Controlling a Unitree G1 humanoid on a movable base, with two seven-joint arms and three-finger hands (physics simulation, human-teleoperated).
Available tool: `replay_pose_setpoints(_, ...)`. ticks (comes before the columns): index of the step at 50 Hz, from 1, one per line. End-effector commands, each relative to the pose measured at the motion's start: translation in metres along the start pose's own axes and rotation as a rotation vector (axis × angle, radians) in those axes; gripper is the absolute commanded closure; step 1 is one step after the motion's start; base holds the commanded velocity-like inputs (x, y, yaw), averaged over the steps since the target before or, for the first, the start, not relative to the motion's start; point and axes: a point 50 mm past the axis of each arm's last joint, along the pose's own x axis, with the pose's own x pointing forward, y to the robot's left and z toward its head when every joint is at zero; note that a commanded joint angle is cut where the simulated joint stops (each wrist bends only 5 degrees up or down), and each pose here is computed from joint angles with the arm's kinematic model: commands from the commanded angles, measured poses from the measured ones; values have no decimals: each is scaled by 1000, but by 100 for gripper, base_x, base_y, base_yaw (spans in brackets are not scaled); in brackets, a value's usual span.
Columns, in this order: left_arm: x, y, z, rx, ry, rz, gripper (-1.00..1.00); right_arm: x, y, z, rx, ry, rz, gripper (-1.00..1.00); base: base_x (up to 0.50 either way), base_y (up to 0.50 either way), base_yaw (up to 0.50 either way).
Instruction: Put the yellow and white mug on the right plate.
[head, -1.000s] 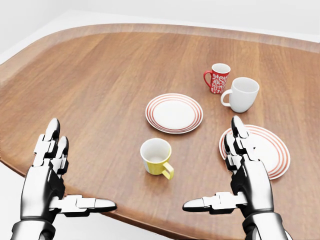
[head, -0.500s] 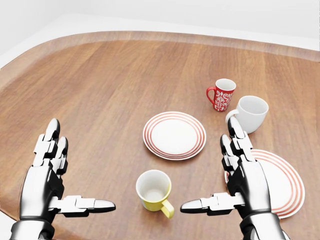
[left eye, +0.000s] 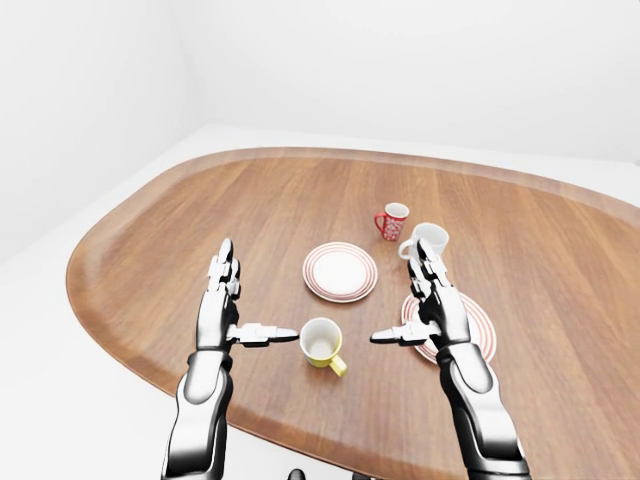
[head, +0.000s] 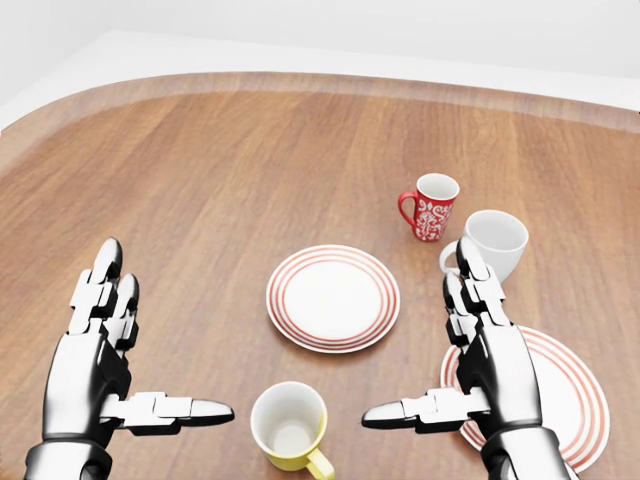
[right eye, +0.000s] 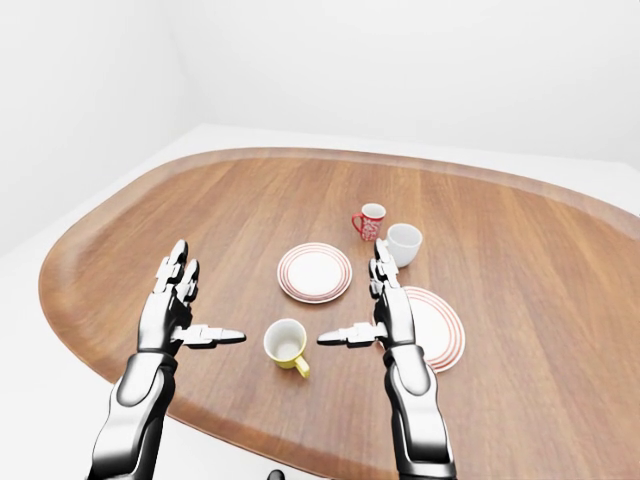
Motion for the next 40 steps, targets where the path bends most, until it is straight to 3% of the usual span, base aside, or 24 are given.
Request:
replay_pose_setpoints(1, 1, 1, 2, 0, -7, 3, -100, 5, -2, -5, -12, 23, -39, -100, 0, 0, 0)
replay_pose_setpoints(7, 2, 5, 2, 2, -10, 9, -100, 9, -3, -5, -39, 26, -51, -100, 0, 0, 0)
replay_pose_setpoints(8, 7, 25, 4, 20, -15, 48, -100, 48, 5, 37, -296, -125, 2, -100, 0, 0, 0)
replay_pose_setpoints(9, 8, 26, 4, 21, -15, 50, -100, 51, 6, 39, -316, -129, 6, -100, 0, 0, 0)
replay_pose_setpoints(40, 10, 41, 7, 32, -25, 81, -100, 58, 32, 40, -519, -128, 95, -100, 0, 0, 0)
